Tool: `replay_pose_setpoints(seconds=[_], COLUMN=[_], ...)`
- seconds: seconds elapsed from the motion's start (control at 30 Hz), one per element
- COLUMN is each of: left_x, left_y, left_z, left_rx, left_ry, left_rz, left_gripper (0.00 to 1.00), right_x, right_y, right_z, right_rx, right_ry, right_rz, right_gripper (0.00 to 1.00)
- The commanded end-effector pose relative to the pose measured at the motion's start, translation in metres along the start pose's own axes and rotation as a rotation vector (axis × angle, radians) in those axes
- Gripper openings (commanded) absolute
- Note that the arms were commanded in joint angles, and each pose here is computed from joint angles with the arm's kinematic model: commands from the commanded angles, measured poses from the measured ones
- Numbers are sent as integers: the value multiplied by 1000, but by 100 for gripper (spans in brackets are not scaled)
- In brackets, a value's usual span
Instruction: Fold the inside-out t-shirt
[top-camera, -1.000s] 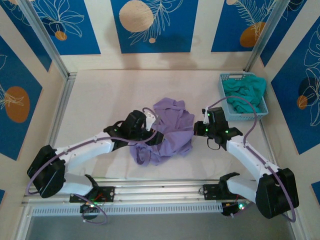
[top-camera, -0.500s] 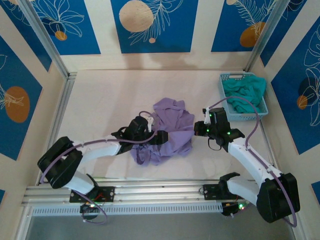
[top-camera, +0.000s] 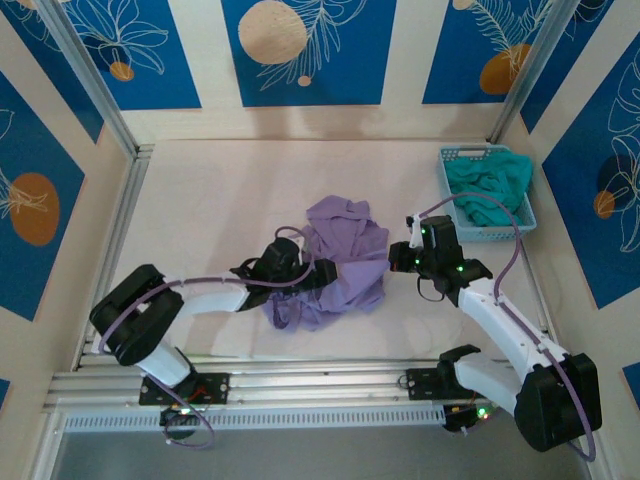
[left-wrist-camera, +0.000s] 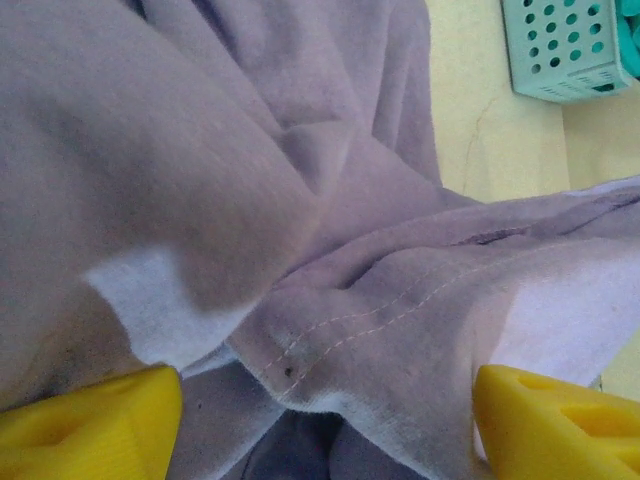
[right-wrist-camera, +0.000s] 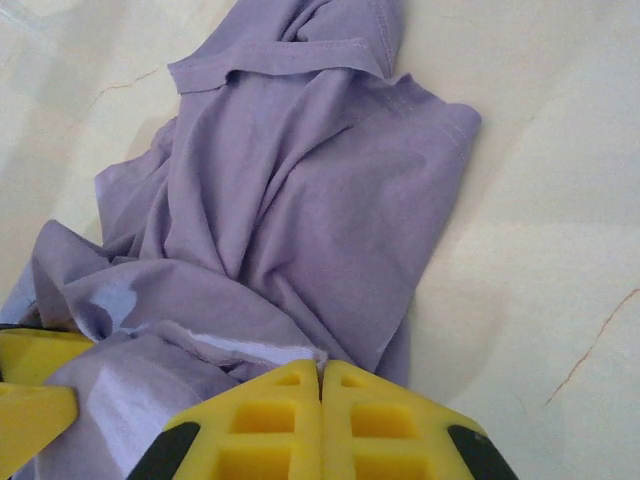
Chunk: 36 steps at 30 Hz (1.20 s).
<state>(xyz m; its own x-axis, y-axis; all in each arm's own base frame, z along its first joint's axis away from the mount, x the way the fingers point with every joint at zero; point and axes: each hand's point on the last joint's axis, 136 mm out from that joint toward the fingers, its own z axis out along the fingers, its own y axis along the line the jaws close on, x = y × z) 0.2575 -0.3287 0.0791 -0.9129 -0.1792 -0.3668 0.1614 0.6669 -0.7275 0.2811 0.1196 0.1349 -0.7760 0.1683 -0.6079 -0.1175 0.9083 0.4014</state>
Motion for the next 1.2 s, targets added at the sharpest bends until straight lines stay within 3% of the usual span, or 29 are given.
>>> replay_pose_setpoints(seconds=[0.0,0.57,0.83,0.97,1.17], left_x=[-8,-18,-21,-26,-44], left_y=[-21,-49,-53,-56,-57], left_z=[5,3,0,-3,-29], left_rx=[69,153,165,176,118], left_ry=[-10,-17,-34,-51,-162], left_rz=[-4,12,33,67,241], left_gripper=[73,47,22,1,0], right_x=[6,9,9,8,15], right_y=[-1,1,3,7,5], right_z=[-3,-10,-12,-14,-16], right_rx=[-7,-23,-32,-60,-59], right_ry=[11,4,-3,-22,-6], right_rz=[-12,-8,-9,-15,-15], right_gripper=[0,0,0,0,0])
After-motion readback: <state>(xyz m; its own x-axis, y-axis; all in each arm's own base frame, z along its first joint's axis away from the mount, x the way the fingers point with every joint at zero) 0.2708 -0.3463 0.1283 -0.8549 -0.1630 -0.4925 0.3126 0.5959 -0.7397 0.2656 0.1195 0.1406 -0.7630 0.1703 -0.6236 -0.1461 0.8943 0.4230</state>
